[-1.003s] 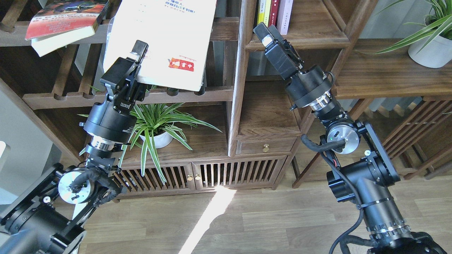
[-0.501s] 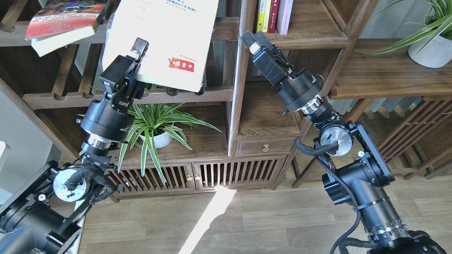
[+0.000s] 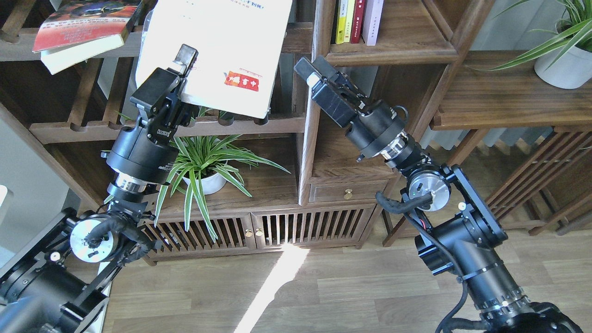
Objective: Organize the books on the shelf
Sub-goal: 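Raise the right gripper toward the white book held by the left gripper, then grasp the white book's edge with the right gripper beside the left gripper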
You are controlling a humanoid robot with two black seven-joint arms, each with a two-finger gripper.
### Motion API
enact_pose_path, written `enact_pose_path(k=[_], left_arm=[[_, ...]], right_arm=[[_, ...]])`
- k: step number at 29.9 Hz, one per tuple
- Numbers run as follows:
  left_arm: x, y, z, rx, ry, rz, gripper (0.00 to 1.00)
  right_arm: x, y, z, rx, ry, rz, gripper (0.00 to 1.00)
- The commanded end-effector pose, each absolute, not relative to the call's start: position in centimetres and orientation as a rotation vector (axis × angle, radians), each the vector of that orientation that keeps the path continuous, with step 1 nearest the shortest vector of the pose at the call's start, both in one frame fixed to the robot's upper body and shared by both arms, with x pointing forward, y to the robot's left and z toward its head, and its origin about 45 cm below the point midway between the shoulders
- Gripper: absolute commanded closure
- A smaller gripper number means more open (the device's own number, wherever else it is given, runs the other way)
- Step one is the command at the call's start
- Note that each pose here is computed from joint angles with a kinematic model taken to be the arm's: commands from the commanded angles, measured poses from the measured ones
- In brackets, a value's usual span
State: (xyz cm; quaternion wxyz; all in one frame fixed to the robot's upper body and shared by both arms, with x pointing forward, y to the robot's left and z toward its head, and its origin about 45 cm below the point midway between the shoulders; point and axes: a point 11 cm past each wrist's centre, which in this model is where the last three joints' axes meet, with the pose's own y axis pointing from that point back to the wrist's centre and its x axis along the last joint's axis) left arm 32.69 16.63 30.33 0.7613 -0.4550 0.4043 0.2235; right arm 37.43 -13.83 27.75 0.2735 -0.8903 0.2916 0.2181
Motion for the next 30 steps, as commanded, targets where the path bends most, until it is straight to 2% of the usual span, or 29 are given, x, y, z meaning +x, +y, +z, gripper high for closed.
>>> enact_pose_path(k=[1,30], left_arm=[[32.6,16.7,30.8,-0.999,0.872,0.479,0.98],[32.4,16.9,30.4,-0.998,0.88,0.487,0.98]], right_arm=[[37.3,-13.6,27.2,-2.405,0.786,0.606,0.0],[37.5,-12.3,28.0,-2.436,0.738,0.594,0.0]])
